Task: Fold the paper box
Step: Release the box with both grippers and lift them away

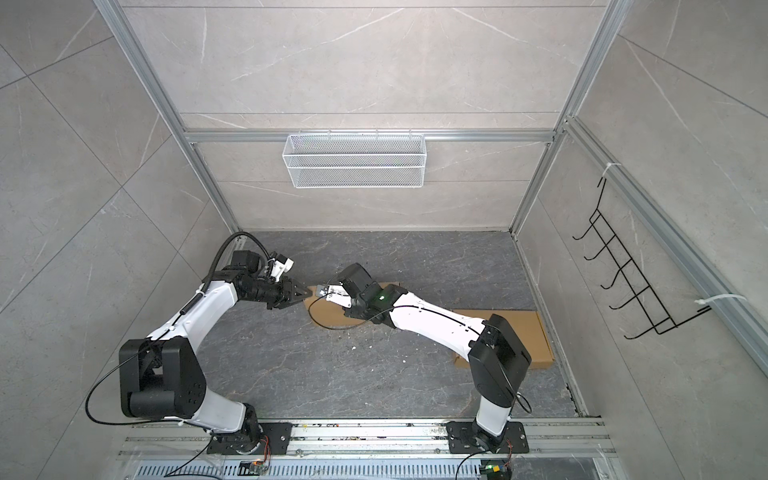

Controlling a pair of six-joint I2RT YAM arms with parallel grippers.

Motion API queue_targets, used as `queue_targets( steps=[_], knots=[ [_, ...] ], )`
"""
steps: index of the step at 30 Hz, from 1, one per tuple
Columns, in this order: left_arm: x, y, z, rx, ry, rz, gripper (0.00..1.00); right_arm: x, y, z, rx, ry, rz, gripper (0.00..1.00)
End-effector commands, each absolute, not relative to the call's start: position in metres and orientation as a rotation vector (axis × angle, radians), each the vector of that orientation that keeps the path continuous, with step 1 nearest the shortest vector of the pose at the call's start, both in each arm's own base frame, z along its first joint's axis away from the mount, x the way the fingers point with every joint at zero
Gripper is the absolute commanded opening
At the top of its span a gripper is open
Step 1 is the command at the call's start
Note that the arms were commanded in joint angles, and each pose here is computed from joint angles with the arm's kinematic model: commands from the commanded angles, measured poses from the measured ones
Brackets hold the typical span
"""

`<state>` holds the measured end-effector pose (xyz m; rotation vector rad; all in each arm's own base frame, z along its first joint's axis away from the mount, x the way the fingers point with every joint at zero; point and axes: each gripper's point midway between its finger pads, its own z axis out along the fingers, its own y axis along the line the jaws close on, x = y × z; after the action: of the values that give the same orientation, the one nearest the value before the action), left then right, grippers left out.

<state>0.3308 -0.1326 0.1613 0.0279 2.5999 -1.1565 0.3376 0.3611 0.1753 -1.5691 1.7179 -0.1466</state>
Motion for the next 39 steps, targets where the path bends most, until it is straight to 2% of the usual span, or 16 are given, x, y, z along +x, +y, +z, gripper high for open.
queue_targets(
  steps=[1,3,7,10,12,14,17,19,22,31,39],
  knots=[
    [0.325,-0.129,0.138,0.015,2.690,-1.110,0.38,0.331,0.353,0.152,-1.610,1.803,-0.124,0.44],
    [0.325,-0.128,0.135,0.011,2.705,-1.103,0.37,0.329,0.355,0.170,-1.544,1.824,-0.039,0.56],
    [0.325,-0.128,0.133,0.005,2.712,-1.101,0.37,0.325,0.344,0.243,-1.255,1.871,0.313,0.69],
    [0.325,-0.128,0.134,0.005,2.711,-1.099,0.37,0.340,0.307,0.272,-0.944,1.982,0.446,0.74],
    [0.326,-0.128,0.135,0.007,2.706,-1.102,0.37,0.355,0.267,0.268,-0.644,2.155,0.500,0.74],
    [0.328,-0.128,0.137,0.010,2.701,-1.097,0.37,0.364,0.222,0.249,-0.324,2.369,0.587,0.71],
    [0.329,-0.128,0.139,0.013,2.697,-1.098,0.37,0.361,0.196,0.223,-0.053,2.539,0.850,0.59],
    [0.330,-0.128,0.139,0.013,2.696,-1.097,0.37,0.359,0.196,0.217,-0.028,2.568,0.921,0.55],
    [0.330,-0.128,0.139,0.015,2.698,-1.098,0.37,0.358,0.197,0.206,-0.034,2.596,0.927,0.54],
    [0.328,-0.128,0.139,0.014,2.698,-1.093,0.36,0.359,0.207,0.175,-0.051,2.655,0.993,0.44],
    [0.324,-0.127,0.128,0.012,2.719,-1.085,0.35,0.346,0.183,0.116,-0.065,2.827,0.765,0.34]
  ],
)
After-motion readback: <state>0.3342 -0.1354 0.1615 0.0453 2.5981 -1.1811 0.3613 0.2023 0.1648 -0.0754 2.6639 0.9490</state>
